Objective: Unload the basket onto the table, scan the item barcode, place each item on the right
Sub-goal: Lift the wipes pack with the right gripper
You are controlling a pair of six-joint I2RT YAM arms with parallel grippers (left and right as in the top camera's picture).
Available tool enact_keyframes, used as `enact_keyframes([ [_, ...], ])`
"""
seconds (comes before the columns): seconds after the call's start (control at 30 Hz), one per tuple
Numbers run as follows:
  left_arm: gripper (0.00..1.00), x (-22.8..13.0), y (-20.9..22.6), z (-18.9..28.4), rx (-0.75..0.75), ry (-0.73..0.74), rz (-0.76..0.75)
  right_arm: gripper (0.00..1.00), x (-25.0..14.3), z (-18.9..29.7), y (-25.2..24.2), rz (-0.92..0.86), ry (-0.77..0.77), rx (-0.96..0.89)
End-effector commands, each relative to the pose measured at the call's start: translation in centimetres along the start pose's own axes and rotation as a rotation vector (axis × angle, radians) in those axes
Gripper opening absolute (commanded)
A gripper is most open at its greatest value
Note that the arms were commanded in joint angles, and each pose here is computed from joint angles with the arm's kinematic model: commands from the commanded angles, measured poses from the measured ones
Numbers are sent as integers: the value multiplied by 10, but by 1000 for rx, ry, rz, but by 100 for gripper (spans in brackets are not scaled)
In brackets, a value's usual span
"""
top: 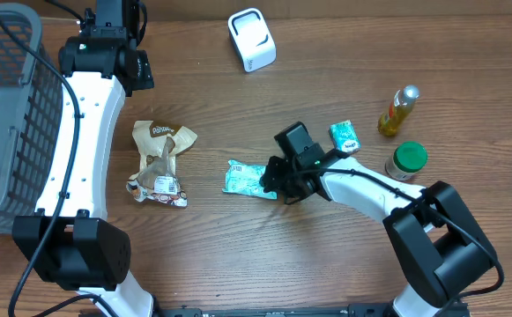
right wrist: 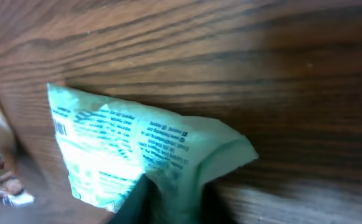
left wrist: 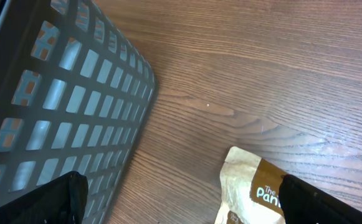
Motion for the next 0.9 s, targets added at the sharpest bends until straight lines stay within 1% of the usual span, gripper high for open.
enact_keyframes([
  [0.0, 100, 7, 3, 11, -3, -34, 5, 4, -3, 2, 0, 100, 59, 88],
  [0.13, 100, 7, 3, 11, -3, -34, 5, 4, 5, 17, 9, 189, 72, 241],
  [0.27, 99, 7, 3, 12, -4, -35, 5, 4, 14, 45, 19, 296, 31, 370],
  [0.43, 99, 7, 3, 11, -3, -34, 5, 4, 15, 77, 31, 413, -34, 394],
  [0.53, 100, 7, 3, 12, -4, -35, 5, 4, 12, 92, 36, 449, -55, 399],
  [0.87, 100, 7, 3, 11, -3, -34, 5, 4, 11, 94, 37, 450, -58, 399],
])
Point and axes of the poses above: each gripper's point midway between its finger pads, its own z axis back along the fingers, its own y axis along the line the jaws close on, x = y × z, the point moved 3 cm from there along z, back along the fingers, and after that the axes turned 10 degrees about z, right-handed, at the moved point
